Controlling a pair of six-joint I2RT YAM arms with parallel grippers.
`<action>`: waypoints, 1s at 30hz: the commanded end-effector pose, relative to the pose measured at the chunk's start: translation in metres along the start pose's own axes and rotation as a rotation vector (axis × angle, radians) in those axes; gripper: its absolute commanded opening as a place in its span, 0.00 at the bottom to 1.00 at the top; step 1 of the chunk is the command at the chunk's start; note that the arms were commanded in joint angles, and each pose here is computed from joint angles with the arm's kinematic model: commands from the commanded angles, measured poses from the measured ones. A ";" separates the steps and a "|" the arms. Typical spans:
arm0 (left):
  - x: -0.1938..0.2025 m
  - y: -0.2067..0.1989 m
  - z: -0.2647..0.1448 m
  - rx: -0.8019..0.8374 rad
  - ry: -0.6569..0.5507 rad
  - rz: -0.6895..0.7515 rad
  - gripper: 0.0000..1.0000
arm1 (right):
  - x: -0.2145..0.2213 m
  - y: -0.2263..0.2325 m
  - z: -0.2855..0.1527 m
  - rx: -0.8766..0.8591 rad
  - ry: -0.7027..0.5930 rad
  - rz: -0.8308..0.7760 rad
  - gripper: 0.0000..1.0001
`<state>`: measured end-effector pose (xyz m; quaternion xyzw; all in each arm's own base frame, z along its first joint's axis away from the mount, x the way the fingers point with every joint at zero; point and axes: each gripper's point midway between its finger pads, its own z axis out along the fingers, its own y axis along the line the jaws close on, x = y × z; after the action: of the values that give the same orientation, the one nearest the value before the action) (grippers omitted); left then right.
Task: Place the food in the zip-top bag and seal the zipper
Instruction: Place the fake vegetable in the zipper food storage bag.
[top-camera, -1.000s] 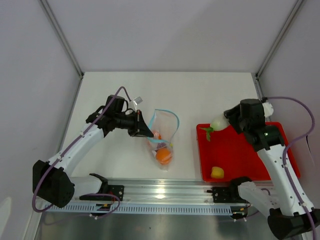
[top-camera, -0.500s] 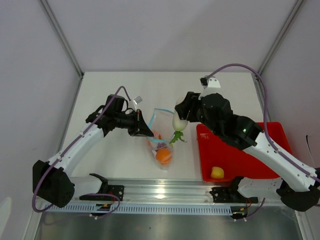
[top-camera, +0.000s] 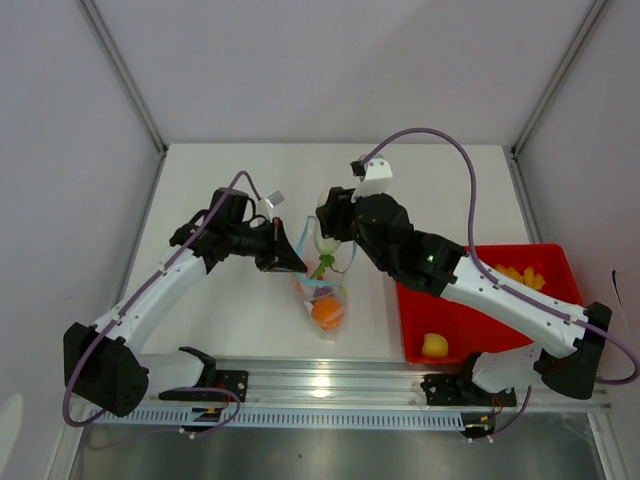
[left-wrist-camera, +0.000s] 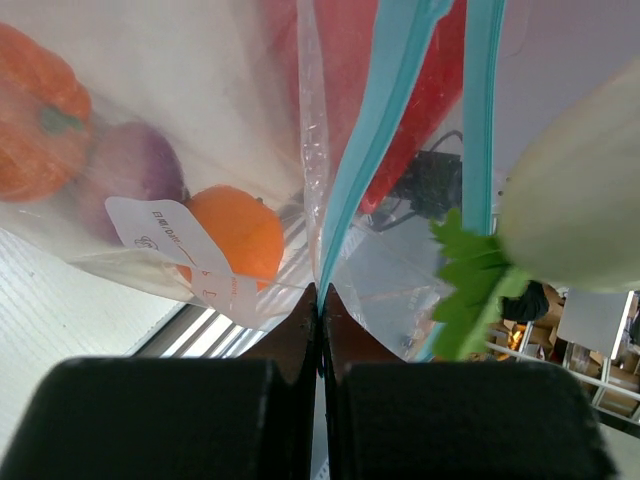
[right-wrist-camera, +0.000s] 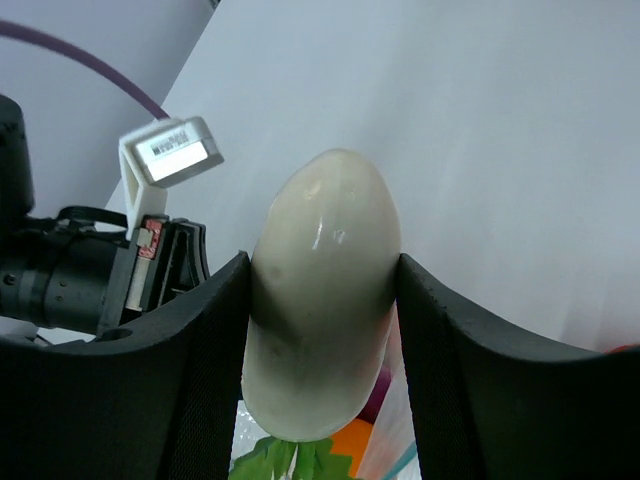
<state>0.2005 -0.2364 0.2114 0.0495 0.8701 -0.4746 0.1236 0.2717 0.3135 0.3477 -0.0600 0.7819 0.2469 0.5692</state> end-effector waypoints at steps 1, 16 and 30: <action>-0.008 -0.023 -0.012 0.034 -0.042 0.050 0.01 | -0.009 0.012 0.010 -0.015 -0.106 -0.002 0.00; -0.009 -0.029 -0.019 0.031 -0.063 0.057 0.01 | 0.071 0.014 0.003 -0.084 -0.067 -0.097 0.00; -0.006 -0.028 -0.020 0.024 -0.067 0.059 0.01 | 0.113 0.022 0.010 -0.098 0.192 -0.151 0.00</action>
<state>0.1974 -0.2334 0.2260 0.0520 0.8679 -0.4733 0.1417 0.2323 0.3471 0.2402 -0.1742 0.7955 0.2234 0.5356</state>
